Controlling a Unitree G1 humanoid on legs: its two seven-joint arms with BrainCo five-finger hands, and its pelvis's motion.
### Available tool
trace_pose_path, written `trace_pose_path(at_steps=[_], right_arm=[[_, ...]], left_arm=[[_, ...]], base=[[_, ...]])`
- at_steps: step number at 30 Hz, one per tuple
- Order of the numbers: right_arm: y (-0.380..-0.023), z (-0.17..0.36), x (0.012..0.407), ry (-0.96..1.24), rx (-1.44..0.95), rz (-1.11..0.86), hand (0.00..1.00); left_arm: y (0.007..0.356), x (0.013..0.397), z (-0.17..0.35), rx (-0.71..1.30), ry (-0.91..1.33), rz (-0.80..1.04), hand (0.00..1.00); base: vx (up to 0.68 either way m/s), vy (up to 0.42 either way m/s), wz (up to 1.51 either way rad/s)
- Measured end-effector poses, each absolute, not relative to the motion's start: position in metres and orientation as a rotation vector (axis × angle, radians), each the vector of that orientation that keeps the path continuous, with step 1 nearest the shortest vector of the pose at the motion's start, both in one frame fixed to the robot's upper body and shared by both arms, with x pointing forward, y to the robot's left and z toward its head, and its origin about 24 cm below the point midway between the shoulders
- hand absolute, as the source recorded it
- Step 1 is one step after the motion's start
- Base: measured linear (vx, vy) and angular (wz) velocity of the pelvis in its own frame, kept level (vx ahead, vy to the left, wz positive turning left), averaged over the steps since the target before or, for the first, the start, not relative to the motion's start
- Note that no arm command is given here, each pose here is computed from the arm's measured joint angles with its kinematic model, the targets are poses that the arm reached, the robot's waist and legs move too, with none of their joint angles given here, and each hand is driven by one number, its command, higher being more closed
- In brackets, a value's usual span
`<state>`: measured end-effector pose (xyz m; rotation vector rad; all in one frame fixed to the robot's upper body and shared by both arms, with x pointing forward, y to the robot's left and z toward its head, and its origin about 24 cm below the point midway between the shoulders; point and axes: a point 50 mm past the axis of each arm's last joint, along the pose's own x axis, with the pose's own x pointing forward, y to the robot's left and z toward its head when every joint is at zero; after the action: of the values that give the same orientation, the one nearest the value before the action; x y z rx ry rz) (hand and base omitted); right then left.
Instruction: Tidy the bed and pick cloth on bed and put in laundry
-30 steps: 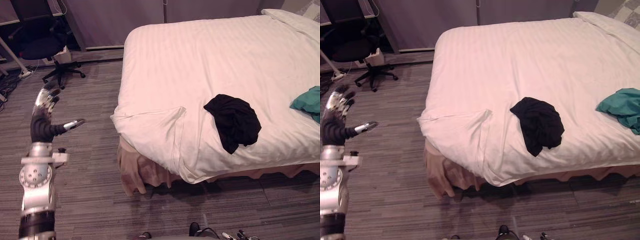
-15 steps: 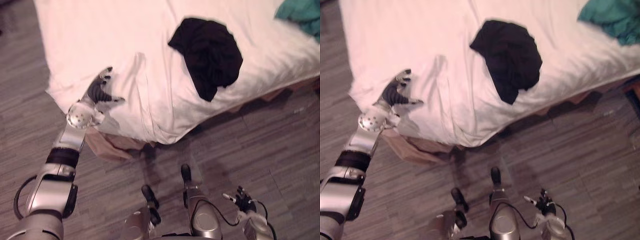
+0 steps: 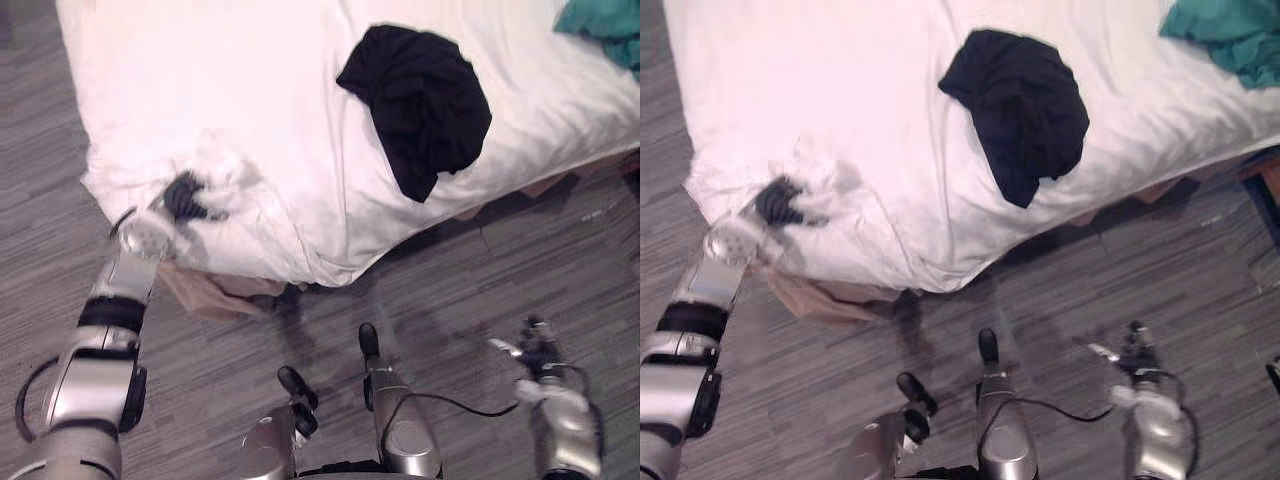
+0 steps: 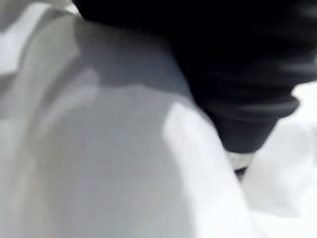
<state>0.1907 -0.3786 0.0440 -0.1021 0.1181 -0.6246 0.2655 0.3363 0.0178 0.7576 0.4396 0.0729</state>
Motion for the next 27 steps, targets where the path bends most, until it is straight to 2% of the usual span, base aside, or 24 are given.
trace_pose_path(at_steps=[1, 3, 4, 7, 9, 11, 14, 15, 16, 19, 21, 22, 24, 26, 27], right_arm=[[-0.381, 0.048, 0.193, 0.123, -0.134, -0.620, 0.00], [-0.378, 0.052, 0.200, 0.126, -0.174, -0.595, 0.00], [-0.374, 0.054, 0.207, 0.123, -0.195, -0.563, 1.00], [-0.352, 0.063, 0.230, 0.116, -0.286, -0.379, 1.00], [-0.335, 0.076, 0.244, 0.088, -0.354, -0.227, 1.00], [-0.311, 0.096, 0.269, 0.037, -0.441, -0.041, 1.00], [-0.281, 0.122, 0.298, -0.035, -0.525, 0.142, 1.00], [-0.277, 0.125, 0.300, -0.047, -0.529, 0.161, 1.00], [-0.250, 0.143, 0.317, -0.124, -0.552, 0.271, 1.00], [-0.203, 0.187, 0.337, -0.290, -0.553, 0.431, 1.00], [-0.165, 0.220, 0.343, -0.430, -0.501, 0.526, 1.00], [-0.140, 0.236, 0.343, -0.499, -0.467, 0.596, 1.00], [-0.117, 0.246, 0.342, -0.528, -0.447, 0.658, 1.00], [-0.086, 0.252, 0.339, -0.529, -0.420, 0.747, 1.00], [-0.080, 0.251, 0.339, -0.516, -0.418, 0.754, 1.00]], left_arm=[[0.341, 0.237, -0.010, 0.705, 0.541, 0.104, 0.00], [0.338, 0.204, -0.039, 0.639, 0.631, 0.137, 0.00], [0.337, 0.187, -0.052, 0.601, 0.677, 0.173, 0.00], [0.344, 0.147, -0.073, 0.497, 0.764, 0.325, 0.00], [0.363, 0.125, -0.075, 0.440, 0.841, 0.483, 0.00], [0.391, 0.064, -0.080, 0.381, 1.027, 0.712, 0.00], [0.397, 0.012, -0.085, 0.352, 1.175, 0.830, 0.00], [0.396, 0.010, -0.085, 0.349, 1.181, 0.837, 0.00], [0.396, 0.008, -0.086, 0.339, 1.167, 0.854, 0.00], [0.387, 0.037, -0.086, 0.385, 1.044, 0.796, 0.00], [0.373, 0.066, -0.087, 0.401, 0.941, 0.722, 0.00], [0.359, 0.092, -0.085, 0.399, 0.847, 0.662, 0.00], [0.344, 0.120, -0.079, 0.412, 0.741, 0.589, 0.00], [0.315, 0.165, -0.063, 0.389, 0.555, 0.473, 0.00], [0.309, 0.173, -0.060, 0.374, 0.518, 0.449, 0.00]], base=[[0.03, -0.040, 0.30], [0.00, -0.026, 0.36], [-0.02, -0.020, 0.37], [-0.05, -0.023, 0.18], [-0.07, -0.032, 0.20], [-0.07, -0.031, 0.35], [-0.03, -0.013, 0.46], [-0.05, -0.004, 0.45], [-0.03, -0.003, 0.48], [-0.07, -0.006, 0.55], [-0.10, 0.013, 0.30], [-0.05, 0.030, 0.14], [-0.04, 0.044, 0.13], [-0.05, 0.061, 0.24], [-0.04, 0.084, 0.24]])
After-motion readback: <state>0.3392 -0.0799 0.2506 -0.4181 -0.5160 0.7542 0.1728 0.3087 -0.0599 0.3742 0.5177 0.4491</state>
